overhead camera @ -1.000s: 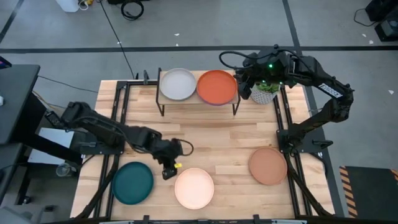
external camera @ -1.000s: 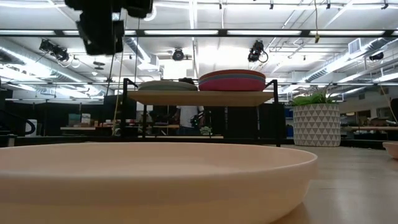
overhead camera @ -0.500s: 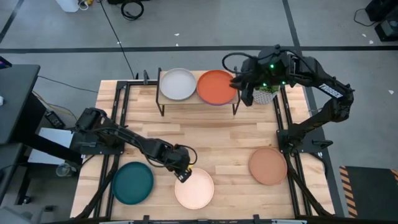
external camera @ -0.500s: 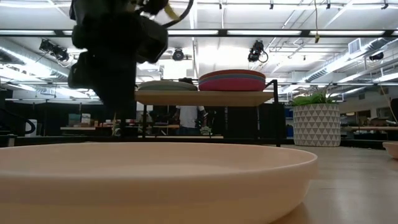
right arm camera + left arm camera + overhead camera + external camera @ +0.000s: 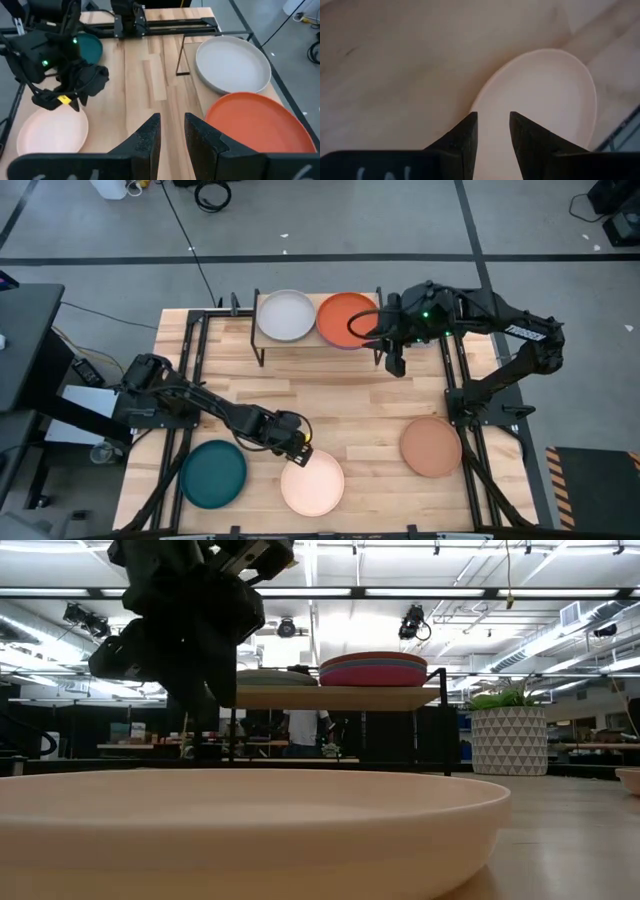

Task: Place and stack plates onto a shelf
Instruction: Stack the light red plate on top of the gray plate on the shelf

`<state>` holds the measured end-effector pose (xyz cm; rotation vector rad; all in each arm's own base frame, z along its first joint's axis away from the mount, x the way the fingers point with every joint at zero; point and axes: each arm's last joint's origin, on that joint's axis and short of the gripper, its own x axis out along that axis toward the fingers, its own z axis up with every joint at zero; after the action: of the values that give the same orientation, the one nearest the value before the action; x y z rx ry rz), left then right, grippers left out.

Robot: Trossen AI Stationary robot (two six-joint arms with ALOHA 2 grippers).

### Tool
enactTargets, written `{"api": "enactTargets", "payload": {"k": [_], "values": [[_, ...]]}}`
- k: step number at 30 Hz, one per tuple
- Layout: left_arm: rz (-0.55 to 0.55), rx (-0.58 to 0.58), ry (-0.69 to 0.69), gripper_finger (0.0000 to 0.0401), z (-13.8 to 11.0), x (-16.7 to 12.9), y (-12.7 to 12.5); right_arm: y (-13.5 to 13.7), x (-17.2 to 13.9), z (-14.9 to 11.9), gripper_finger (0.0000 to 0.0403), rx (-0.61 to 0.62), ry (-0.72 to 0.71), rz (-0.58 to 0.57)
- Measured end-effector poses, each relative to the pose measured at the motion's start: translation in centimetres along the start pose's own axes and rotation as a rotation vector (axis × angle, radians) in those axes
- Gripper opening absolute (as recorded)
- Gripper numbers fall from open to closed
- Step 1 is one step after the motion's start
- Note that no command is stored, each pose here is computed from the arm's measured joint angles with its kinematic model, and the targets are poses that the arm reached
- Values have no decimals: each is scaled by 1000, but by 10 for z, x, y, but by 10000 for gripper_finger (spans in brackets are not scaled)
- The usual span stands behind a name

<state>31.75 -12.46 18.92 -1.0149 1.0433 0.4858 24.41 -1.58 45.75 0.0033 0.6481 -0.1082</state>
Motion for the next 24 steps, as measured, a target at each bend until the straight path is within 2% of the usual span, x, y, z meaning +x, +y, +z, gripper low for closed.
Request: {"api": "enactTargets", "payload": {"k": [6, 13, 15, 19, 24], "values": [[56, 15, -9, 125, -7, 11, 3, 12, 2, -2, 94, -26, 9, 34], [95, 86, -6, 172, -8, 20, 7, 20, 3, 6, 94, -20, -75, 57], [66, 120, -11, 177, -8, 23, 4, 20, 2, 7, 94, -19, -91, 58], [72, 164, -6, 172, -11, 31, 4, 19, 3, 7, 94, -23, -89, 47], [129, 200, 13, 158, -20, 43, 10, 19, 3, 7, 94, -21, -90, 43]]}}
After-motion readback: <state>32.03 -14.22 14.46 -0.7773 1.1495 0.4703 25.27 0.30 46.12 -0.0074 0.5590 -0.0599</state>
